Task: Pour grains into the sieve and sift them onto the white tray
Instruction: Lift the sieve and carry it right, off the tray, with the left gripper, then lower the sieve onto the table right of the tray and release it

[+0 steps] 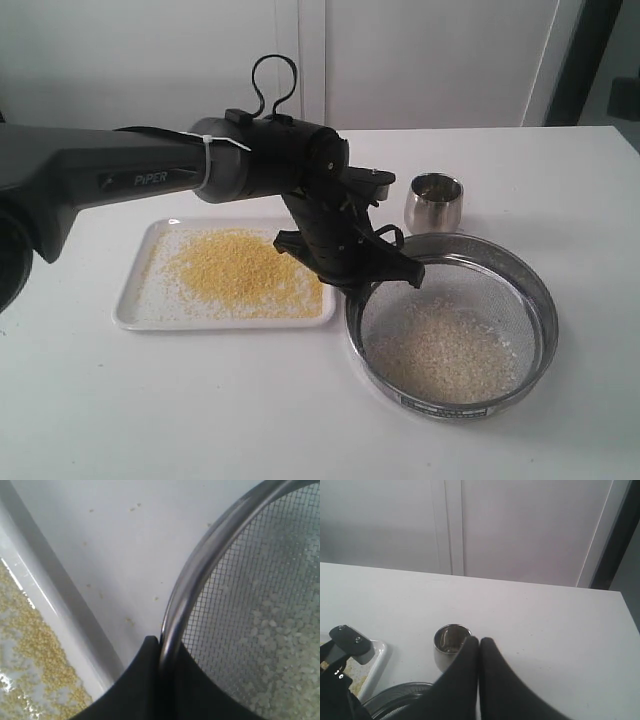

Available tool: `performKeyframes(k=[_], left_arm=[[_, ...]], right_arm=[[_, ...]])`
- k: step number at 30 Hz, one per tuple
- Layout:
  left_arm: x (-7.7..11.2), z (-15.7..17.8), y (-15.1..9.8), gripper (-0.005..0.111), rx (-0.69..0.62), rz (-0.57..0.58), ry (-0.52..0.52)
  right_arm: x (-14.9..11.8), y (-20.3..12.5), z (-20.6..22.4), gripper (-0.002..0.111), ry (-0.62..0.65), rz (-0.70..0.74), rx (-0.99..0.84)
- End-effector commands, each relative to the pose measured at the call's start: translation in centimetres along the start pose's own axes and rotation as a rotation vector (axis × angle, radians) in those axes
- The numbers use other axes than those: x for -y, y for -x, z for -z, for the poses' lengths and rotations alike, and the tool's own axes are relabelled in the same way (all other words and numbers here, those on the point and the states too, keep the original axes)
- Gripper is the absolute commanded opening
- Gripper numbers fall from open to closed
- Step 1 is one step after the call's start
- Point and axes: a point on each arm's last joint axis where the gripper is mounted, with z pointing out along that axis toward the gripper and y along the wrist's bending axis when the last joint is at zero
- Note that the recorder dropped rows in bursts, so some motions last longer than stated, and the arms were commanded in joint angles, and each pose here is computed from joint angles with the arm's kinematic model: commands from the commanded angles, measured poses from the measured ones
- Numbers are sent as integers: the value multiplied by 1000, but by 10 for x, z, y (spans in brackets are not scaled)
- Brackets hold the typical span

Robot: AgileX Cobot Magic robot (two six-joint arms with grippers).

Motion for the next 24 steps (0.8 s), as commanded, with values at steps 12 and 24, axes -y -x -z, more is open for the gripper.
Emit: performKeyframes(k=[12,24], left_arm=[[6,-6,4,0,45,17,-28],[6,-6,5,31,57,19,-30]], right_arm=[[1,0,1,0,-5,-17,9],[1,0,1,0,-5,-17,9]])
